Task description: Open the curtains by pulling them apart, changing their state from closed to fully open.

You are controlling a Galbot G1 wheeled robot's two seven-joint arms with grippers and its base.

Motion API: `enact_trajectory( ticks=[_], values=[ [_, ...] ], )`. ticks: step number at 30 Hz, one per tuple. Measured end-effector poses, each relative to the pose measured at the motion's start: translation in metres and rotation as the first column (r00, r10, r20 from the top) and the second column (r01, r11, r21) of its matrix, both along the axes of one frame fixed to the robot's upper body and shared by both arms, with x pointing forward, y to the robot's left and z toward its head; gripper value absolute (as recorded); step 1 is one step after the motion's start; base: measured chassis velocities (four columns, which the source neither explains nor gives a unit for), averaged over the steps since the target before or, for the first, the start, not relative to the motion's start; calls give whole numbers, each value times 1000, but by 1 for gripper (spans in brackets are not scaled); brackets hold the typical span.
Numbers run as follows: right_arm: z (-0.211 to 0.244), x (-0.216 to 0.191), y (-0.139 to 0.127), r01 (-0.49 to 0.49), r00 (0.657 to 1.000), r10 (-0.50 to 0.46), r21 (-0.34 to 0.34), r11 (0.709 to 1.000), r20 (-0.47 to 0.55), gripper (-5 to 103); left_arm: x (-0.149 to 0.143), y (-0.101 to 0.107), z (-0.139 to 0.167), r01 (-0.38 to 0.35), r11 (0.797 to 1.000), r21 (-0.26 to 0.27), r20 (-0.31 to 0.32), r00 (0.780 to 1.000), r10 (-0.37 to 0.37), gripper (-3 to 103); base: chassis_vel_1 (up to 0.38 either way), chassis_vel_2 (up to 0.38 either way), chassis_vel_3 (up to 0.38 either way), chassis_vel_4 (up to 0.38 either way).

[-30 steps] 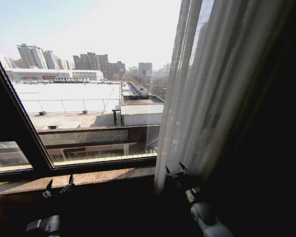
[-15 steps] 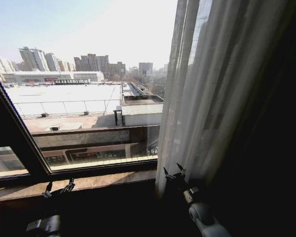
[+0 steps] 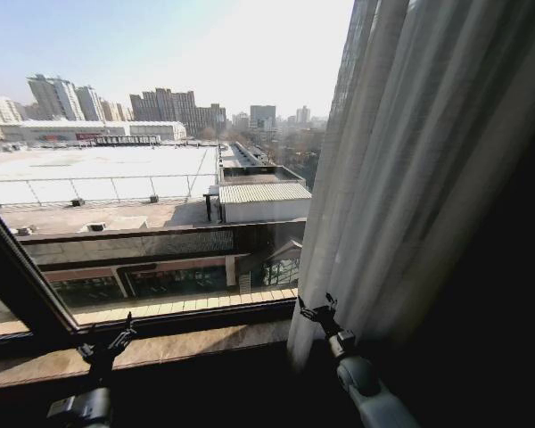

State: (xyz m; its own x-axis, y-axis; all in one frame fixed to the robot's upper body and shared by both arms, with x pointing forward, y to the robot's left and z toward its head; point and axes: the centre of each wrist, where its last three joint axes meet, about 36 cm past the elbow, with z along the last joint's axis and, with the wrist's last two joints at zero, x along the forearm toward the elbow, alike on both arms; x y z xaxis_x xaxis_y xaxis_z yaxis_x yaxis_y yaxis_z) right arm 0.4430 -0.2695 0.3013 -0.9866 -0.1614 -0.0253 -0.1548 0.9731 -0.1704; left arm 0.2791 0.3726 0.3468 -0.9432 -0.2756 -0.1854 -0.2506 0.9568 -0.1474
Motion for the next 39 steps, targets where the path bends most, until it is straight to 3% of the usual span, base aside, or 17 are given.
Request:
enact_trajectory(
  ticks=[5,8,10,11,14,20,23,25,31,39],
  values=[
    [-5,10,4,12,1000,-12,-4,1000,-6,103,0,0,0,0,1000,0,0,1000,0,100,40,-57,-45,39],
    [-6,13,7,2,1000,-2,9,1000,-3,95,0,0,0,0,1000,0,0,1000,0,100,0,0,0,0],
    [-6,13,8,-6,1000,6,13,1000,0,84,0,0,0,0,1000,0,0,1000,0,100,0,0,0,0],
    [-6,13,9,-8,1000,8,14,1000,1,84,0,0,0,0,1000,0,0,1000,0,100,0,0,0,0],
    [-7,12,9,-16,1000,16,24,1000,5,68,0,0,0,0,1000,0,0,1000,0,100,0,0,0,0],
    [-9,9,5,-30,1000,30,46,998,10,51,0,0,0,0,1000,0,0,1000,0,100,0,0,0,0],
    [-10,8,4,-37,999,36,62,997,20,36,0,0,0,0,1000,0,0,1000,0,100,0,0,0,0],
    [-10,8,4,-36,999,34,65,997,24,36,0,0,0,0,1000,0,0,1000,0,100,0,0,0,0],
    [-12,6,1,-40,999,38,80,996,21,3,0,0,0,0,1000,0,0,1000,0,100,0,0,0,0],
    [-11,8,-1,-44,999,43,88,995,11,0,0,0,0,0,1000,0,0,1000,0,100,-10,-12,14,6]
  ],
)
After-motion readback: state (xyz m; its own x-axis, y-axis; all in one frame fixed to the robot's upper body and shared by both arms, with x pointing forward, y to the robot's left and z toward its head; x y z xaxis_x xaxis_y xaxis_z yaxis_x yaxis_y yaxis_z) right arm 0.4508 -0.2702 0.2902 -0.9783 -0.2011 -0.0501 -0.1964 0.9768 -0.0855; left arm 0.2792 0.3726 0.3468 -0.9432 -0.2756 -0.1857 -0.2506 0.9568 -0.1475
